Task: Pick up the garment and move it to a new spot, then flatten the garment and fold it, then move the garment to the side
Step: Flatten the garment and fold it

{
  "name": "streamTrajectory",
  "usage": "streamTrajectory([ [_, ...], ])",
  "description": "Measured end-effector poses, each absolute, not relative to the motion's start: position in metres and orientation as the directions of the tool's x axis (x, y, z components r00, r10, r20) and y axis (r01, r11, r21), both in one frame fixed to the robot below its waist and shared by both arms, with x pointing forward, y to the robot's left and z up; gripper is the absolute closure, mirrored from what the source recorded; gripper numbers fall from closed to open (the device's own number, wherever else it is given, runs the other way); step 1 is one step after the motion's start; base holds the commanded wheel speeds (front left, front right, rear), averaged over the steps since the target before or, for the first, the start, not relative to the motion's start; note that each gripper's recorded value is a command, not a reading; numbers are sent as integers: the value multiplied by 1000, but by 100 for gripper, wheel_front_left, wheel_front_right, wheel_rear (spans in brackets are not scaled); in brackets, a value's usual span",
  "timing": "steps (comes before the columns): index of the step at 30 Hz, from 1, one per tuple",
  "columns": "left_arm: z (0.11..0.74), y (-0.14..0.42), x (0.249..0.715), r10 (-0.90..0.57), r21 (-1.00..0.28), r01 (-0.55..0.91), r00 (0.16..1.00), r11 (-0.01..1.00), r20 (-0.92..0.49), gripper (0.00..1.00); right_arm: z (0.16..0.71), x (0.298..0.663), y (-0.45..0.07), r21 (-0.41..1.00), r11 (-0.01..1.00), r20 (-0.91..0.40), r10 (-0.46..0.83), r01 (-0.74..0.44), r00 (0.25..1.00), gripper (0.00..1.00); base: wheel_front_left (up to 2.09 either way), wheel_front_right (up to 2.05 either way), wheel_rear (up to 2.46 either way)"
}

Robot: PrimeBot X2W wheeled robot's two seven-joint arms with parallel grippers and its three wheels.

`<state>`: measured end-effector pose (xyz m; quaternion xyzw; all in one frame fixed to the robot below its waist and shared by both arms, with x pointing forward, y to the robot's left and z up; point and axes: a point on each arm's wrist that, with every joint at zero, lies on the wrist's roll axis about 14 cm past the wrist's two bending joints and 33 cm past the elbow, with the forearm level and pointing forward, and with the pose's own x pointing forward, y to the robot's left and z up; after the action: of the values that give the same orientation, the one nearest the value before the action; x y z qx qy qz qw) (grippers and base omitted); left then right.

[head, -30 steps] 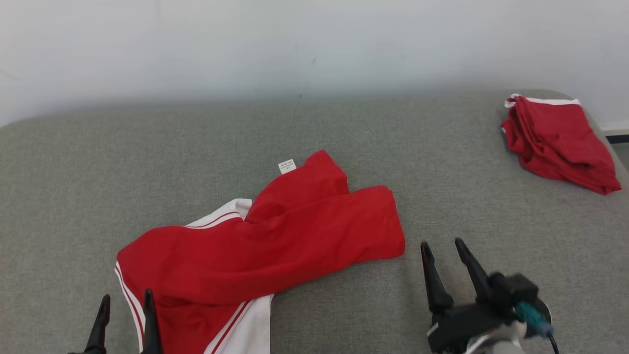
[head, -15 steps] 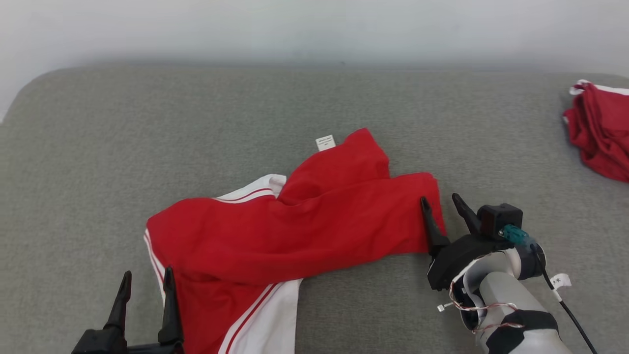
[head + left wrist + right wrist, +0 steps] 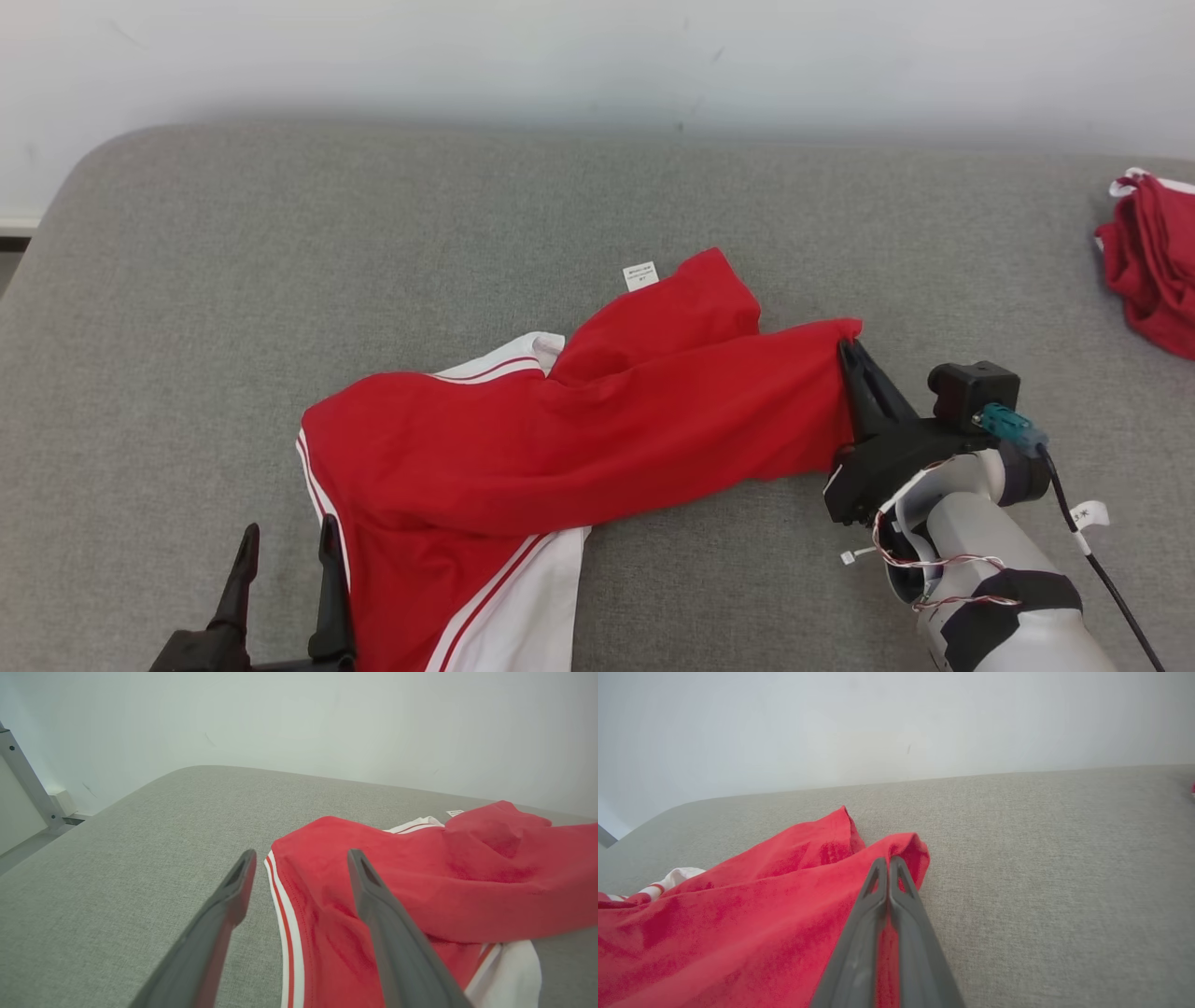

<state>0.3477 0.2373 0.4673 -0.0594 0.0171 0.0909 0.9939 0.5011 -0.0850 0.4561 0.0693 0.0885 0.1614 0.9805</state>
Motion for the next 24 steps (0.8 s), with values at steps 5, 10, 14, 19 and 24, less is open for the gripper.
streamTrajectory([
  [5,469,235,344,171,-120,-175,984,977,-39,0,495,503,-85,161,933,-31,332,-323,943,100,0,0,0],
  [10,470,231,337,162,-125,-165,986,978,-36,0,555,500,-84,137,924,146,338,-358,930,100,0,0,0],
  [14,473,230,334,158,-128,-160,987,979,-26,0,592,488,-84,106,917,253,349,-384,902,100,0,0,0],
  [19,472,227,330,150,-130,-152,988,980,-25,0,626,473,-80,59,907,351,372,-417,859,100,0,0,0],
  [24,471,223,329,142,-132,-145,989,981,-31,0,655,461,-77,5,899,429,393,-437,813,100,0,0,0],
])
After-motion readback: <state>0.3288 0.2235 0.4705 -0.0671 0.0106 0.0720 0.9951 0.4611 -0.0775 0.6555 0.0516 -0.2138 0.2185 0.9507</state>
